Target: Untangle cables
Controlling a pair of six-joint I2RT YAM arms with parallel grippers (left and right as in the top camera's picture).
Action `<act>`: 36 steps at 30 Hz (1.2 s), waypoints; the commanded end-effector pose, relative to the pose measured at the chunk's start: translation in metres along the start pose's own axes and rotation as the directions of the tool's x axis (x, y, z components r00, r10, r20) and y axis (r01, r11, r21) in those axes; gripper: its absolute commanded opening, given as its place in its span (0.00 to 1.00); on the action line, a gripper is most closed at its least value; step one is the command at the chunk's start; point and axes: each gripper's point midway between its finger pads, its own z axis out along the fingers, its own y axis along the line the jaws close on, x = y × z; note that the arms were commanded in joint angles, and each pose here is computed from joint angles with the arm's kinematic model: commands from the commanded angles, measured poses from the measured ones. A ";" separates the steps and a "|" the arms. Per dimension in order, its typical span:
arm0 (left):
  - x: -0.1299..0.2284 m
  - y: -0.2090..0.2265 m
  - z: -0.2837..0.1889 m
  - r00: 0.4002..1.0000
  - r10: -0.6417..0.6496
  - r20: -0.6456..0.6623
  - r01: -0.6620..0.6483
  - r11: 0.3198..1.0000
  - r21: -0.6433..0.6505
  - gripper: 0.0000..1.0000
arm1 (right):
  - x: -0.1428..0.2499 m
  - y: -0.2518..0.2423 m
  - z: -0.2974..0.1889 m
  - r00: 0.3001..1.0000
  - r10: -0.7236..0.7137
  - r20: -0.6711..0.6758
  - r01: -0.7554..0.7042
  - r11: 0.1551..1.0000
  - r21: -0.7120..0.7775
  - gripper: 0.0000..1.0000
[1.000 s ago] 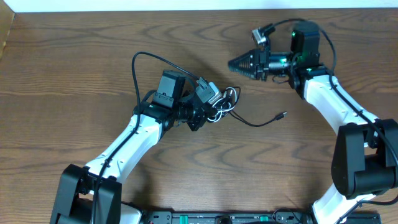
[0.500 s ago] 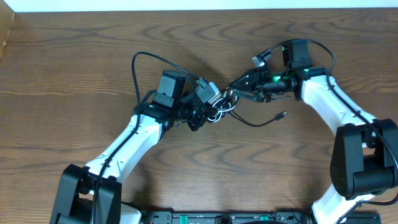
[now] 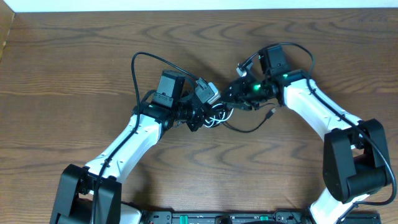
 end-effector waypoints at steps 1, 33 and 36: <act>-0.001 -0.002 0.001 1.000 0.018 0.009 -0.018 1.000 0.012 0.07 | 0.012 -0.002 0.009 0.999 0.043 -0.029 -0.042 0.998 0.040 0.40; 0.006 0.005 0.001 1.000 0.006 -0.024 -0.007 0.999 -0.031 0.07 | -0.033 0.097 -0.032 0.955 -0.270 0.126 0.297 0.862 -0.410 0.01; 0.006 0.005 0.001 1.000 0.005 -0.025 -0.006 1.000 -0.031 0.06 | -0.045 0.106 -0.053 0.939 -0.293 0.180 0.344 0.824 -0.450 0.01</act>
